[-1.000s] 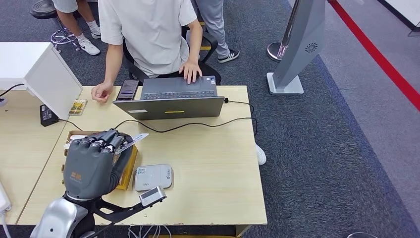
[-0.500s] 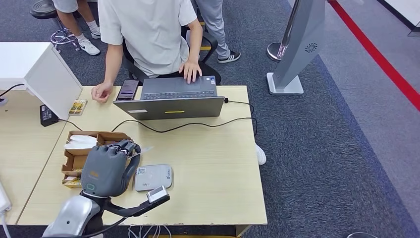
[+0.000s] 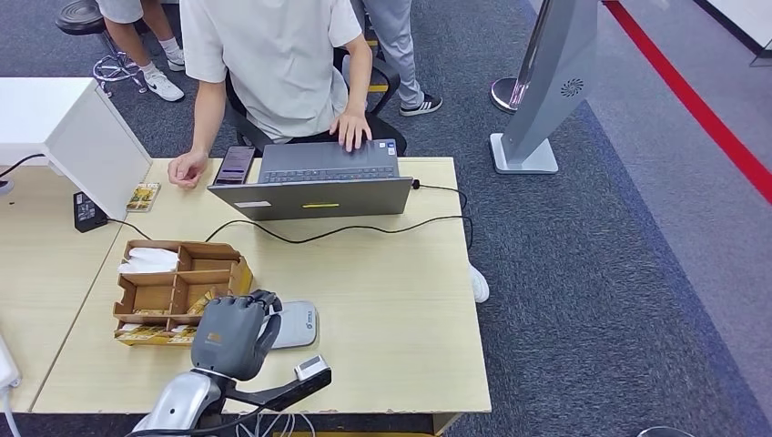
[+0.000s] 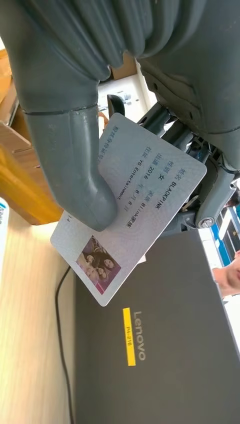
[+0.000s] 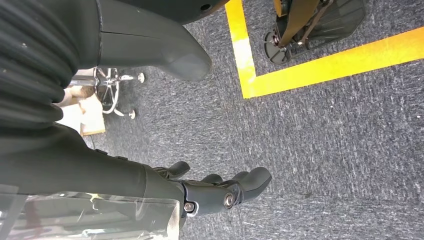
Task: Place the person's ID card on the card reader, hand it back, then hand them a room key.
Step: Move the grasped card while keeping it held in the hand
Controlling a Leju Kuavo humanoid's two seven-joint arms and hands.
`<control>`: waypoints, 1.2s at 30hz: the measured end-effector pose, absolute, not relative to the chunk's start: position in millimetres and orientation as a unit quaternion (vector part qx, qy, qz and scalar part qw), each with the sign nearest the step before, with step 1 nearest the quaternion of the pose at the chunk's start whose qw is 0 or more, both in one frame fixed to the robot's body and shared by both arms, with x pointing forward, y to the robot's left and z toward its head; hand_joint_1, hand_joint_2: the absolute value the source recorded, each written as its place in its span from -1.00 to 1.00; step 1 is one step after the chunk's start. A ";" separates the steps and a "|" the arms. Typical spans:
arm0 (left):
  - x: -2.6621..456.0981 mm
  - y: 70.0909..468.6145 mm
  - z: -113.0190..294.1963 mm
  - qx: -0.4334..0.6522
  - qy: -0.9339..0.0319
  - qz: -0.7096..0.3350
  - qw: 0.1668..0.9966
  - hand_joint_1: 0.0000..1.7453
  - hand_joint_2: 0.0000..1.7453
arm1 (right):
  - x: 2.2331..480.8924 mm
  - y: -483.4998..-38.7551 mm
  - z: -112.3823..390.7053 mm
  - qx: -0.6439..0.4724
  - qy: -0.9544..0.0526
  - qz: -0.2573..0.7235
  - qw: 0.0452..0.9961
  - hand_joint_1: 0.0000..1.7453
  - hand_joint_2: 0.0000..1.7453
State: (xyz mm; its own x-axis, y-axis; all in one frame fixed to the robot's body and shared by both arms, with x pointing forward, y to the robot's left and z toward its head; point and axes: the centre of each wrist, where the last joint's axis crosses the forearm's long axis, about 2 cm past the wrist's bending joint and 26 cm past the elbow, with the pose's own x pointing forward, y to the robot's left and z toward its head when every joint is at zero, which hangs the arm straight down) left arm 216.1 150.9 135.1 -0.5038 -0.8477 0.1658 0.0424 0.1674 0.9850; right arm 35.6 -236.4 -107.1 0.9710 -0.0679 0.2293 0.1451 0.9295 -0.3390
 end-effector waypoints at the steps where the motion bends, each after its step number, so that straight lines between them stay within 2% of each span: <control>1: 215.8 150.6 134.5 0.306 -0.655 -0.568 0.393 1.00 1.00 | 35.6 -236.4 -107.1 -0.180 -0.107 -0.055 0.976 -1.00 1.00; 36: 227.7 155.7 100.5 0.332 -0.553 -0.597 0.478 1.00 1.00 | 35.9 -236.5 -107.1 -0.181 -0.103 -0.040 0.977 -1.00 1.00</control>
